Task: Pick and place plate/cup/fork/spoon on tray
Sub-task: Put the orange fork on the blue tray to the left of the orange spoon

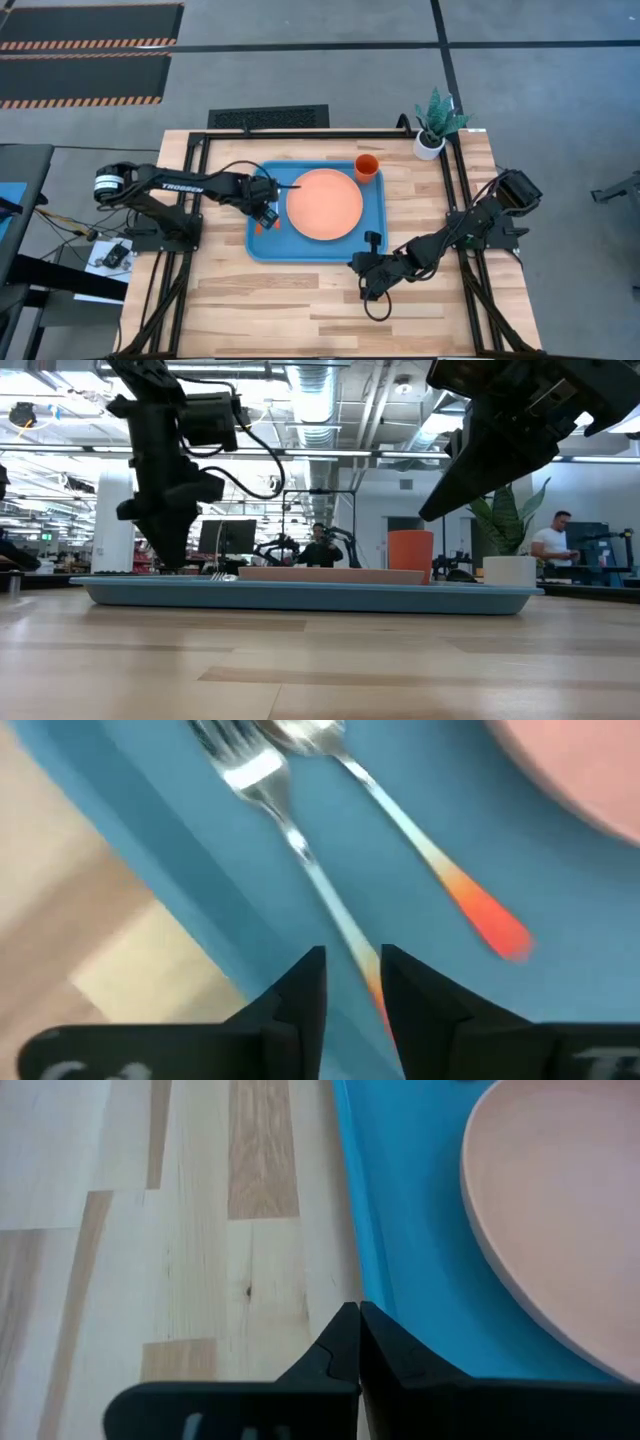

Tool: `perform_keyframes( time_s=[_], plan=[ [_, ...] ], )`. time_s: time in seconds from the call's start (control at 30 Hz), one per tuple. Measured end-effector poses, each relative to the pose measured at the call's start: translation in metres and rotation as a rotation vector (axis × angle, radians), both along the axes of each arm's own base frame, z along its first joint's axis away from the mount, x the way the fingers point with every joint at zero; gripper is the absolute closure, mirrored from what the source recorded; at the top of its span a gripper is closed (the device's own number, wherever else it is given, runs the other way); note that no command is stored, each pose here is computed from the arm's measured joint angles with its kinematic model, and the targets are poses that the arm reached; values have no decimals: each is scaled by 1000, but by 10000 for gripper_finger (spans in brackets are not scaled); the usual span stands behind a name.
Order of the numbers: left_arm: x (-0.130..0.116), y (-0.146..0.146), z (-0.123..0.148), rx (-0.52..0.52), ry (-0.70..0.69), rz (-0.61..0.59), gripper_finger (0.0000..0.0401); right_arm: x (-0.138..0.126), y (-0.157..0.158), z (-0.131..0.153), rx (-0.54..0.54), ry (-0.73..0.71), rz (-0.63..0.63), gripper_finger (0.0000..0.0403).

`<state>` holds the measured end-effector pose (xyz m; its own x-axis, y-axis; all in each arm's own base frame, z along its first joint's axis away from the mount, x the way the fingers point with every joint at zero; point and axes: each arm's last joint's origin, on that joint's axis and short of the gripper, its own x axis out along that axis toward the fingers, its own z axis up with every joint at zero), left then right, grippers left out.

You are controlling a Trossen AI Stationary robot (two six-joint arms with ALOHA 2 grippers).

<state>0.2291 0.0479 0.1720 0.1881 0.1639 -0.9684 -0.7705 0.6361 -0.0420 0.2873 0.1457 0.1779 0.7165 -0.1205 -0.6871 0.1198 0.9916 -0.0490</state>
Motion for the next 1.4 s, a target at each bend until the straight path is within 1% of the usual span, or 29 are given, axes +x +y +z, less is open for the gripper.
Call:
perform_keyframes(
  time_s=[0.13, 0.17, 0.27, 0.4, 0.47, 0.67, 0.8, 1.0, 1.17, 1.27, 1.33, 1.4],
  plan=[
    [2, 10, -7, 99, 50, -11, 352, 0, 0, 0, 3, -5, 0, 387],
    [3, 13, -7, 115, 42, -34, 363, 0, 0, 0, 3, -5, 0, 388],
    [8, 26, -4, 209, 7, -100, 391, 1, 0, 1, 4, -9, 0, 389],
    [7, 49, -2, 266, -31, -80, 397, 1, 0, 1, 2, -11, -3, 388],
    [6, 58, -1, 267, -56, -65, 397, 1, 0, 1, 2, -11, -3, 388],
    [1, 73, 0, 200, -107, -53, 401, 1, 0, 1, 2, -10, -2, 389],
    [3, 76, 1, 214, -138, -53, 401, 1, 0, 1, 0, -10, -1, 387],
    [14, 82, 8, 256, -282, -102, 401, 1, 0, 1, -1, -10, -1, 389],
    [10, 91, 2, 243, -252, -80, 401, 1, 0, 1, 0, -11, -1, 387],
    [12, 97, -8, 219, -235, -56, 401, 1, 0, 1, 2, -12, -3, 387],
    [12, 98, -18, 197, -200, -52, 401, 1, 0, 1, 2, -13, -4, 389],
    [15, 100, -24, 196, -190, -51, 401, 1, 0, 1, 1, -13, -4, 389]
  ],
)
